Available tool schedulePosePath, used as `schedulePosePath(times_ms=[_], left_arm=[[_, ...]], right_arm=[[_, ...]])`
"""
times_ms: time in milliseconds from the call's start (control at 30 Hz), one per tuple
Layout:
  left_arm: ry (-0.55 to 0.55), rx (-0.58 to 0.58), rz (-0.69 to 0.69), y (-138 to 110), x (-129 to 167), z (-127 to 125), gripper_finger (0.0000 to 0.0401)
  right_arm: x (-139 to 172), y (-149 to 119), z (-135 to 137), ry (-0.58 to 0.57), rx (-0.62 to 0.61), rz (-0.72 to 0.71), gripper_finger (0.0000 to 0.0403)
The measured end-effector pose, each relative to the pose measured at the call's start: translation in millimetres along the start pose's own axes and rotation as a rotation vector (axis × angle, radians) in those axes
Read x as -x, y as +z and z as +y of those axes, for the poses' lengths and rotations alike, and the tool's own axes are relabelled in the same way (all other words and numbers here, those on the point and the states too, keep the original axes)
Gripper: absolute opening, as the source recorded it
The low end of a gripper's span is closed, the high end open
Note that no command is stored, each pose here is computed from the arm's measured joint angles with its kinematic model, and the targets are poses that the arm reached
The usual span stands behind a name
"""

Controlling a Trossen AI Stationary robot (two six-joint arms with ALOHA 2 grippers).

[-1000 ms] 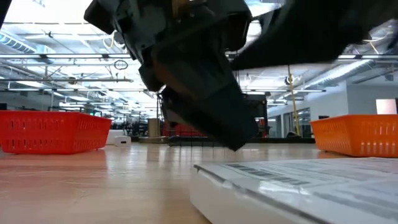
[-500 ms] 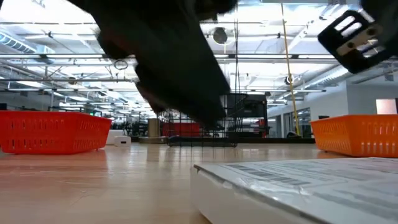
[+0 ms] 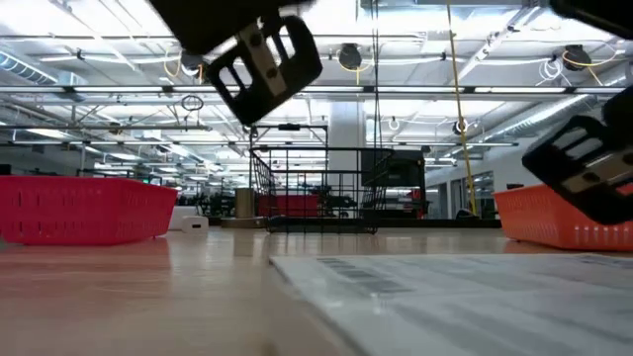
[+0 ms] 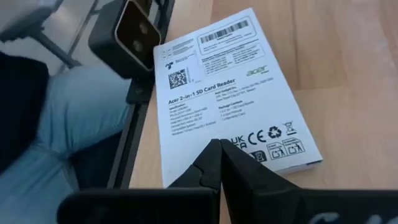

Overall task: Pick and place items into bin
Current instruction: Put the card reader box into the orange bin

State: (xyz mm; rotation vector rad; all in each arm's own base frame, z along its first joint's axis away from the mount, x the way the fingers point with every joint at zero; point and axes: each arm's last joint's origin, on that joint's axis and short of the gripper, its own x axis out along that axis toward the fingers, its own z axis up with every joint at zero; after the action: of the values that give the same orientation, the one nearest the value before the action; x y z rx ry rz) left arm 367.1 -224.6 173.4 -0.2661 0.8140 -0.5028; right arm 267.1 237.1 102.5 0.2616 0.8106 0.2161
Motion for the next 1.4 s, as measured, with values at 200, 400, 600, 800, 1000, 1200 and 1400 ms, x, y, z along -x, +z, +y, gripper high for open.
schedulePosePath(times_ms=[200, 400, 600, 800, 1000, 1200, 1400], left_arm=[[0.080, 0.007, 0.020, -2.5, 0.9, 6.4, 0.0017], [0.181, 0.040, 0.084, -11.0, 1.9, 11.6, 0.0004], [0.281, 0.065, 0.145, -18.6, 4.4, 17.4, 0.0022], [0.471, 0.103, 0.179, -27.2, 9.0, 25.0, 0.0004], [0.476, 0.099, 0.149, -23.2, 9.0, 28.3, 0.0017], [0.453, 0.151, 0.188, -32.8, 8.6, 37.3, 0.0005], [0.437, 0.186, 0.150, -44.1, 5.6, 48.6, 0.0008]], right_arm=[[-6.6, 4.5, -17.1, -0.112, -0.040, -0.027, 0.0001], [-8.7, 11.3, -29.8, -0.184, -0.064, -0.056, 0.0000], [-5.9, 13.3, -40.3, -0.297, -0.108, -0.075, 0.0000], [-2.9, 16.2, -46.2, -0.334, -0.158, -0.070, 0.0000], [-1.5, 21.4, -43.0, -0.299, -0.144, -0.099, 0.0000], [10.2, 27.2, -39.8, -0.302, -0.114, -0.110, 0.0000], [14.1, 32.6, -34.8, -0.242, -0.101, -0.121, 0.0001]])
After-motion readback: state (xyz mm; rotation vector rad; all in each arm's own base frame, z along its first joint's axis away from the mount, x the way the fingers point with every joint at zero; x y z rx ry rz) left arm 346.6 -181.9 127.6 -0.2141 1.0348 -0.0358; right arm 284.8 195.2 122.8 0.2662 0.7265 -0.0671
